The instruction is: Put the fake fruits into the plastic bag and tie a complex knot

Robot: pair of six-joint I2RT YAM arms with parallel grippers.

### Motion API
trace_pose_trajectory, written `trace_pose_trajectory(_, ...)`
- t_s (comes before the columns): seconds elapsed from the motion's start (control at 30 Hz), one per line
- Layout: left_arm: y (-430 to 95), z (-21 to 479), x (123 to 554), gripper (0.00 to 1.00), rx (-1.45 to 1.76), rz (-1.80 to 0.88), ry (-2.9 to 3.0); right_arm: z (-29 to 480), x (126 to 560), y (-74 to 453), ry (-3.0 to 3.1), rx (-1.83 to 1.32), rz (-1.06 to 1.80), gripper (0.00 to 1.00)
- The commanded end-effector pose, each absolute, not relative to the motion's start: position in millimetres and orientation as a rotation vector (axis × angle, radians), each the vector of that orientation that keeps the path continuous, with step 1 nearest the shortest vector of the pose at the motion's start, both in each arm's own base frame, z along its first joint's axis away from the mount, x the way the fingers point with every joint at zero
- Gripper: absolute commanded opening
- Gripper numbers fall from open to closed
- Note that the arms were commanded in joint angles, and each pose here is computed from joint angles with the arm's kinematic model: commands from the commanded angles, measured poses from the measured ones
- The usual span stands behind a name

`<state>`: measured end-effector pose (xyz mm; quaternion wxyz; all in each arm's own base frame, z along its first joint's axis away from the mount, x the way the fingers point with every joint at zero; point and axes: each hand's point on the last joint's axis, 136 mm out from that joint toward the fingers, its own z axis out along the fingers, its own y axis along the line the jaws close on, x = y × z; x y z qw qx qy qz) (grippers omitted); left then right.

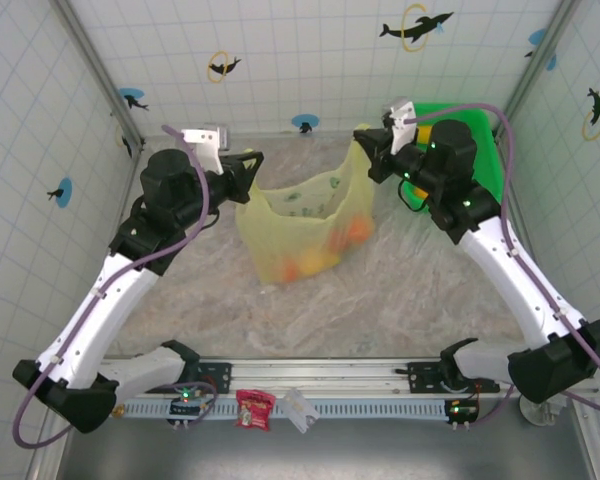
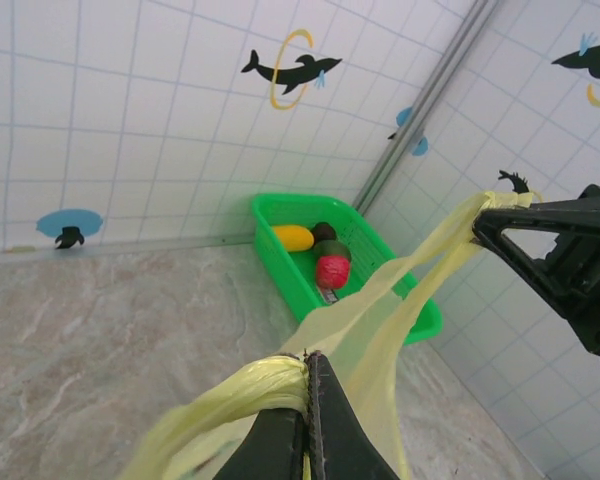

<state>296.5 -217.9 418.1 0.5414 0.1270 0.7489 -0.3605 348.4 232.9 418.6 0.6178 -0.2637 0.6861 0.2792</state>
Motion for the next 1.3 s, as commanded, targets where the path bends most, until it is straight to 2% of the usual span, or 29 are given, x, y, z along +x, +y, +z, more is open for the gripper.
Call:
trace_pose_trajectory(0.0, -224, 464, 292, 0.00, 0.330, -0.941, 1.648, 457, 349, 203, 1.522, -0.394, 0.609, 0.00)
trace_pose_trajectory(0.23, -231, 478, 295, 0.00, 0.336, -1.037, 1.599, 459, 353, 168, 1.584, -0.248, 0.507, 0.00)
trace_pose_trajectory(0.5, -231, 485, 294, 0.00, 0.345, -1.052, 1.558, 483, 348, 145, 1.576, -0.146, 0.504, 0.00)
trace_pose_trajectory(0.8, -230, 433, 302, 0.00, 0.331, -1.069, 1.600, 407, 352, 148, 1.713, -0.098, 0.555, 0.00)
trace_pose_trajectory(0.9, -236, 426, 301, 0.00, 0.350, -1.114, 1.594, 399, 354, 146, 1.724, -0.101, 0.542, 0.00)
trace_pose_trajectory(1.1, -247, 429, 295, 0.00, 0.416, -1.180, 1.561, 411, 357, 148, 1.711, -0.105, 0.577, 0.00)
trace_pose_trajectory(1.27, -248, 456, 289, 0.00, 0.455, -1.195, 1.495, 430, 360, 148, 1.694, -0.125, 0.553, 0.00)
